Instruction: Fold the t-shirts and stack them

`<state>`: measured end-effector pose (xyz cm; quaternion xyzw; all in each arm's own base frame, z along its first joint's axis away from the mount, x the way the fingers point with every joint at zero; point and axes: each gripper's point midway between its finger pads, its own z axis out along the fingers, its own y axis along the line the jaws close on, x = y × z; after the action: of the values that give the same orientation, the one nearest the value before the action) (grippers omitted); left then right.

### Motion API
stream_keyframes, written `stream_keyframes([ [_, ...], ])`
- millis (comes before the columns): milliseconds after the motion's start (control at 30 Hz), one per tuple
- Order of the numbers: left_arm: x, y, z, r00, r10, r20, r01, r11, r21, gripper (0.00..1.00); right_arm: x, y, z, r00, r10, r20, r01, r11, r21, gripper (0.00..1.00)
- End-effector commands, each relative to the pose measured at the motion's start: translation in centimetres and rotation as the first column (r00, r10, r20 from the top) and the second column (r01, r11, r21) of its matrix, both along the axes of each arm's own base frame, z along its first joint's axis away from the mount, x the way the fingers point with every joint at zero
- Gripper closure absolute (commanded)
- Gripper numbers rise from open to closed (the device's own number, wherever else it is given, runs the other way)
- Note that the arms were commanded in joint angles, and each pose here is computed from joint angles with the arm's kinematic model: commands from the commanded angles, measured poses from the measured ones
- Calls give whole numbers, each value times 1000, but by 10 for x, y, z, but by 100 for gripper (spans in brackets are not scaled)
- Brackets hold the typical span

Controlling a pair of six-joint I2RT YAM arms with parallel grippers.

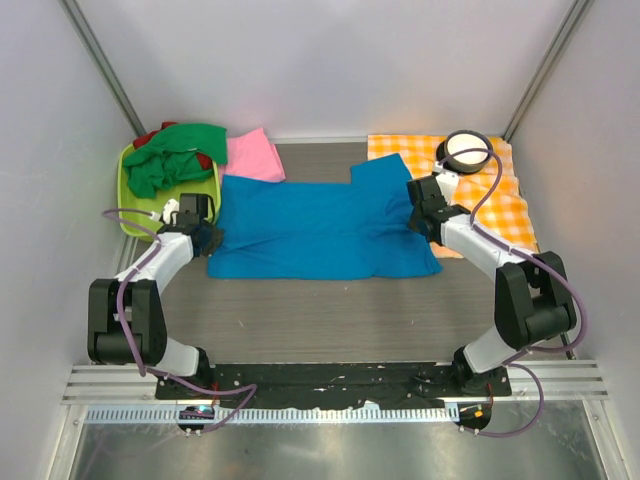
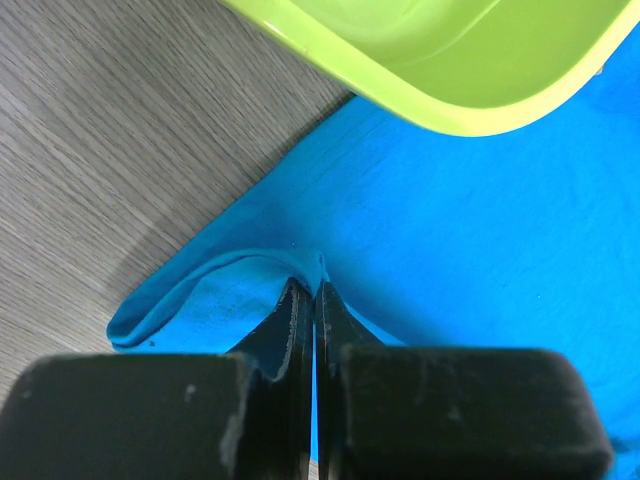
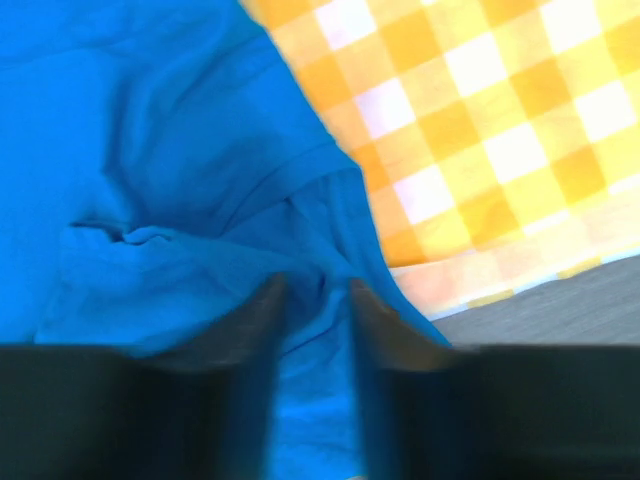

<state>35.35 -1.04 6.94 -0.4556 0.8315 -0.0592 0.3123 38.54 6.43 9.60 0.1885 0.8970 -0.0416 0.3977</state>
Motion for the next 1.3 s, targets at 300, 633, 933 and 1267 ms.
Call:
stream_keyframes([
  [300, -23, -39, 30, 993, -120, 2, 119, 984, 132, 0, -44, 0, 59, 996, -14, 86, 16, 1000, -18, 2],
  [633, -54, -87, 14, 950, -313, 12, 311, 947, 80, 0, -90, -2, -3, 999, -5, -46, 6, 999, 31, 2],
  [933, -14, -103, 11, 924, -368, 108, 357, 928, 109, 0, -66, 13, -22, 998, 37, -53, -34, 999, 42, 3],
  [1267, -19, -102, -37, 930, -367, -2, 366, 925, 104, 0, -71, -1, -61, 995, -21, -101, 21, 1000, -1, 5],
])
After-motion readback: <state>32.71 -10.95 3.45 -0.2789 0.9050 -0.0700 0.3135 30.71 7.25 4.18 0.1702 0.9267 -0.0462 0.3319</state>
